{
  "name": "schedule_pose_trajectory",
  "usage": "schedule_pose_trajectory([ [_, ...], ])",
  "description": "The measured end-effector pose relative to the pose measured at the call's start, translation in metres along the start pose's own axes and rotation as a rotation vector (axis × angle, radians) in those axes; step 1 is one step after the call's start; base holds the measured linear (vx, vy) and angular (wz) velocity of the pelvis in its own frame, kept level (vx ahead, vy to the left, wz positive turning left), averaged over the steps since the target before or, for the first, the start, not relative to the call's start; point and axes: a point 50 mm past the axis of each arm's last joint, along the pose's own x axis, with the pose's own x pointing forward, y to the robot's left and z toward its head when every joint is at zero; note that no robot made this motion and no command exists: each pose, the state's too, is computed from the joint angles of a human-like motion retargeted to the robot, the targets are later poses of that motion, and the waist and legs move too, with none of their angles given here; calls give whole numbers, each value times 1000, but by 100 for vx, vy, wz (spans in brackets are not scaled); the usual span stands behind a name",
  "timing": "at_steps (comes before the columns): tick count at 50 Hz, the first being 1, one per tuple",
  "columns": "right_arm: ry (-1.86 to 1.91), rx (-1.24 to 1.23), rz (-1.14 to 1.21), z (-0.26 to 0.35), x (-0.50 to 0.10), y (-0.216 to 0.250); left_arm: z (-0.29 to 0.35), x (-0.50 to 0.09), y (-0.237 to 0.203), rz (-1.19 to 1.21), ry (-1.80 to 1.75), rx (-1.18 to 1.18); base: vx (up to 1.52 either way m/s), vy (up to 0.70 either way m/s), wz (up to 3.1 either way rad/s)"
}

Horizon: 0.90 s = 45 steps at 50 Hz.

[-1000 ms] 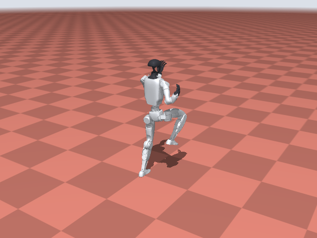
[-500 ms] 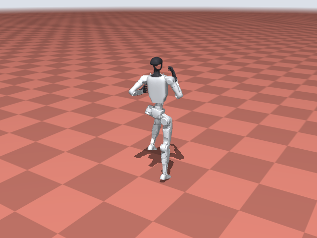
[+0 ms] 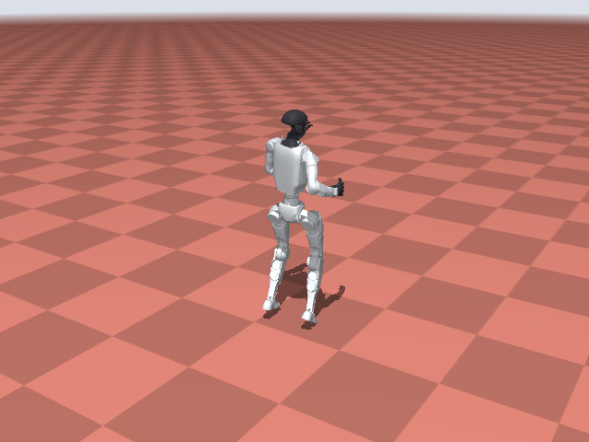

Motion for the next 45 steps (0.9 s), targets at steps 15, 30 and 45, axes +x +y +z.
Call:
schedule_pose_trajectory([
  [15,-1114,327,77,192,49,47,13,-158,86,328,976,303,-3,-10,1],
  [30,-562,61,-152,74,73,37,-47,18,40,163,95,290,-5,-1,1],
  [45,-231,-162,-129,23,62,11,-13,-55,53,282,290,132,18,-10,4],
])
